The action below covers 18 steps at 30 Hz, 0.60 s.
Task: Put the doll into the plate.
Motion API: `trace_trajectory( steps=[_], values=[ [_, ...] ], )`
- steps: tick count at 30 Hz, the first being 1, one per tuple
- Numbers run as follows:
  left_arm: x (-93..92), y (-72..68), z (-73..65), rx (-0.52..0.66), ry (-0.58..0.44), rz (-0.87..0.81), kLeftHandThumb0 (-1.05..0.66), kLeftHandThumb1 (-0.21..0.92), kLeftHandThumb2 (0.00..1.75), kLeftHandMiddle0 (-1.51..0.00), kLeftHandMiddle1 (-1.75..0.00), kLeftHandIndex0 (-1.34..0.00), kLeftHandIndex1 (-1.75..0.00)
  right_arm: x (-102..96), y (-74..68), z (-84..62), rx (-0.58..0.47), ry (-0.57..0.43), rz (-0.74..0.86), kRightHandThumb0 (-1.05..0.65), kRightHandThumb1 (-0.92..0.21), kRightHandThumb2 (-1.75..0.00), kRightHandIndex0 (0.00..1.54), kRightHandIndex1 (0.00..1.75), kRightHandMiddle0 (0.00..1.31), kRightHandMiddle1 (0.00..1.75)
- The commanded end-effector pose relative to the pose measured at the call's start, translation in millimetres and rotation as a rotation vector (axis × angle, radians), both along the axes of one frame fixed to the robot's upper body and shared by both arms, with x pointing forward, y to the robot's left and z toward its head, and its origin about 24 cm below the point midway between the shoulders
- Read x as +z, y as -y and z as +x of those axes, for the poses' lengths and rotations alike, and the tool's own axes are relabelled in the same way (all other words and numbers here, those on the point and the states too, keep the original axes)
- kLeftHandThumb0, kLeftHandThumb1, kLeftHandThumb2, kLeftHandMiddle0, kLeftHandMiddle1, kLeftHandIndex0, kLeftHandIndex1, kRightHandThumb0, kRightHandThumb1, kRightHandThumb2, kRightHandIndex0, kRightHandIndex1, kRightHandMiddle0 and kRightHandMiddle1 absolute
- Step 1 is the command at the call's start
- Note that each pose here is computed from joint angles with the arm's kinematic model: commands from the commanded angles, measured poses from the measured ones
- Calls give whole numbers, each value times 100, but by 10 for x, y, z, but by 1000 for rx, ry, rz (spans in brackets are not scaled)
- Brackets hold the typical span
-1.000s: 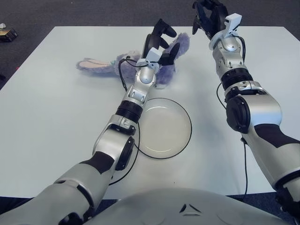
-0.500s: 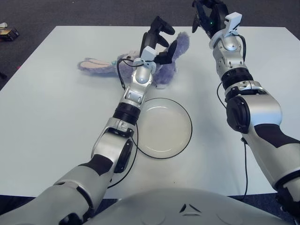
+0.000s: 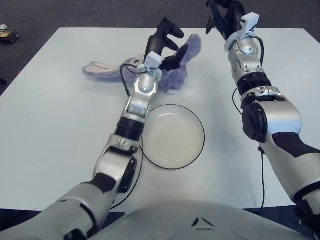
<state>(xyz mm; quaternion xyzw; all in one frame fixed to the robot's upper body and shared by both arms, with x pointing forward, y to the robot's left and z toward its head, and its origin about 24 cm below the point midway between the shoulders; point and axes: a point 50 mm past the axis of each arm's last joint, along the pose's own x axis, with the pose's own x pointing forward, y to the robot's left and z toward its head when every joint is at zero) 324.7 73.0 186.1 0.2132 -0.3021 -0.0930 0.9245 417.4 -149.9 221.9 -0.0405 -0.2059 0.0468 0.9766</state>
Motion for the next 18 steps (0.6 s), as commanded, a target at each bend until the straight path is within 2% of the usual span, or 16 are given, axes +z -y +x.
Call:
trace_trajectory(
  steps=[1,2,3,5,8,13,18],
  values=[
    [-1,-101,-40,34,67,161,-44,92,30,-28,-88,-28,-131,-7,67,-4,-25,-8,-1,-35,-92,-37,87,175,35,159],
    [8,-156,-48,50,91,214,-52,92,25,-29,-72,-25,-110,-10,94,-5,-32,-11,-1,-35,-92,-37,88,175,35,159],
    [17,-197,-54,62,104,243,-57,92,23,-30,-60,-23,-96,-10,113,-8,-36,-11,0,-35,-92,-37,89,175,36,159],
    [26,-217,-57,68,108,252,-62,92,21,-31,-50,-22,-84,-6,130,-11,-38,-10,0,-35,-92,-37,89,175,36,159],
    [41,-254,-59,75,110,254,-65,92,20,-32,-43,-21,-75,7,149,-16,-40,-7,0,-35,-92,-37,90,175,36,158],
    [43,-260,-61,75,110,256,-67,92,19,-32,-39,-20,-72,9,151,-19,-41,-8,0,-35,-92,-37,91,175,36,158],
    [60,-524,-62,146,144,241,-67,92,19,-33,-38,-22,-72,60,179,-51,-59,37,-54,-35,-92,-36,94,175,37,157]
  ],
)
